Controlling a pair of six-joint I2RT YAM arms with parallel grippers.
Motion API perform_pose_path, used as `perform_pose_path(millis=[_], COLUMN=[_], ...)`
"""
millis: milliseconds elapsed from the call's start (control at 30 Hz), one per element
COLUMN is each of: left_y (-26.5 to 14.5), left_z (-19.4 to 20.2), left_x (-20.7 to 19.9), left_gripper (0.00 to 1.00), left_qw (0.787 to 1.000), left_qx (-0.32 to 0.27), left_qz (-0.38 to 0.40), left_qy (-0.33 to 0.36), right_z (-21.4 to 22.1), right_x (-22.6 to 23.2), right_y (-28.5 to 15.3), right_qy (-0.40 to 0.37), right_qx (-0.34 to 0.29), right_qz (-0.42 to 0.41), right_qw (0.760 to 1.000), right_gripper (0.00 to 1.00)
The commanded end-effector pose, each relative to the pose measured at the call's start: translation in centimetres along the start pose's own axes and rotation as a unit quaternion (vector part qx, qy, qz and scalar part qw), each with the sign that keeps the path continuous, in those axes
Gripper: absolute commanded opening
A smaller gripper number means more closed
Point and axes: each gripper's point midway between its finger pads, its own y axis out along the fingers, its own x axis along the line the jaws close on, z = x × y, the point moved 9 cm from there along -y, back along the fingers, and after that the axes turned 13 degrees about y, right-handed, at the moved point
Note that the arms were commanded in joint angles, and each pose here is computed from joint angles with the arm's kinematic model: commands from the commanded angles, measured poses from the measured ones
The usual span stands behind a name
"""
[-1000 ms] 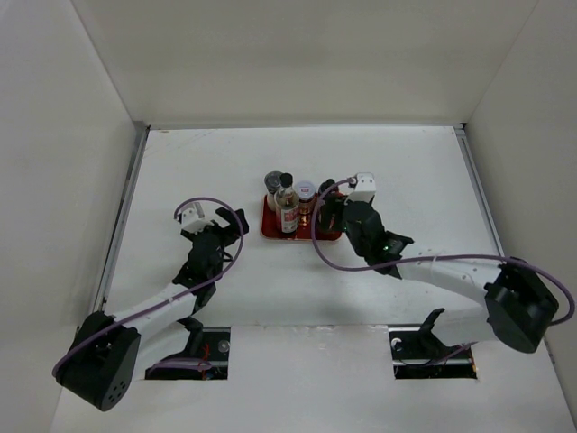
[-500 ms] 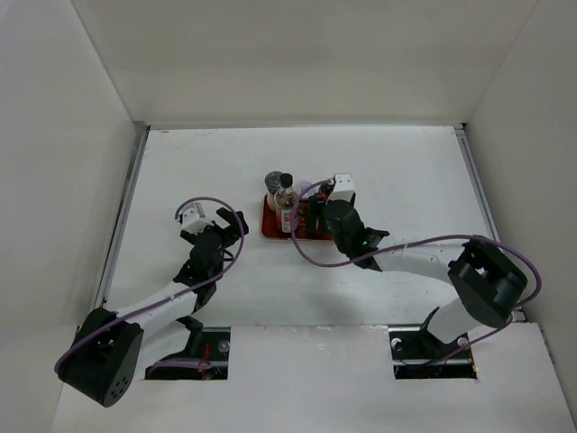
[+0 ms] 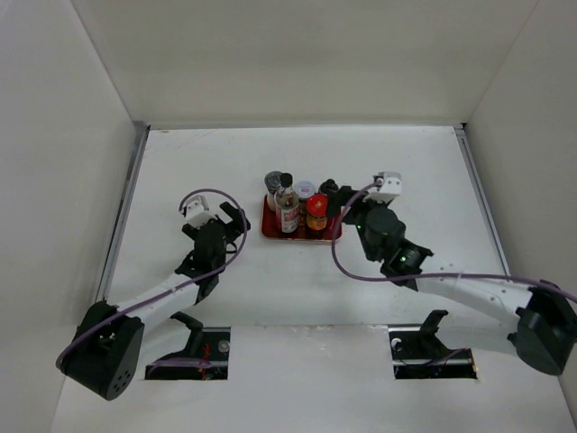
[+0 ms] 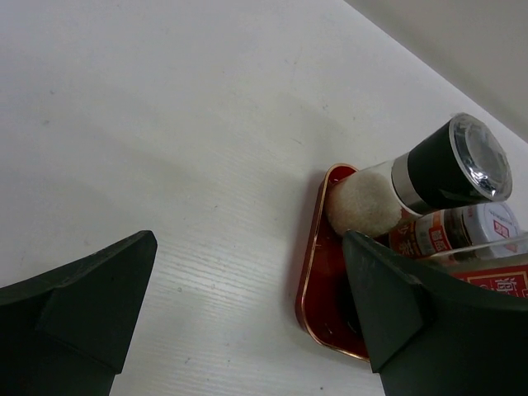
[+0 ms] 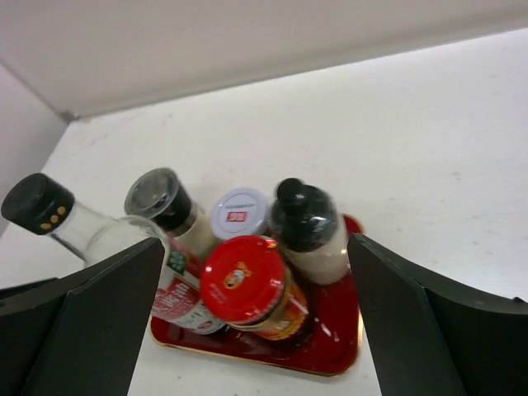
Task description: Organize the condiment bottles
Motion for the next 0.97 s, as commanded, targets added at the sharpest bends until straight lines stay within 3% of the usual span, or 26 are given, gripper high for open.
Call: perform_pose_path(millis=[0,167,333,667,933], left_y=[0.7,1.3,0.5,-1.8,-4.5], left_z=[-0.9,-2.0,-4.3,-4.9,-6.5], left_x=[-1.5,-2.7,-3.7,-4.9,-5.9], left_gripper=[1.00,1.00,1.00,1.00,1.00], left_qw=[1.000,0.997,0.997,0.996,0.997], left_qx=[0.011,0.062,0.060,0.062,0.017], left_qz=[0.011,-0.001,0.000,0.025,0.068], left_qy=[0.008,0.037,0.041,0.052,0.036], right_z=[-0.8,-0.5,0.7,1.7,2.2], right_x=[-3.6,-9.0,-12.1,-12.0,-10.8], right_y=[-1.6,-4.0,-4.5,-4.0,-3.9], right_qy=[0.024,0.073,0.090,0.107,0.091], right_qx=[-0.046,-0.068,-0.036,0.006,0.021], right_qz=[0.060,0.122,0.165,0.152,0.129], right_qw=[0.997,0.988,0.981,0.983,0.987], right_gripper=[1.00,1.00,1.00,1.00,1.00])
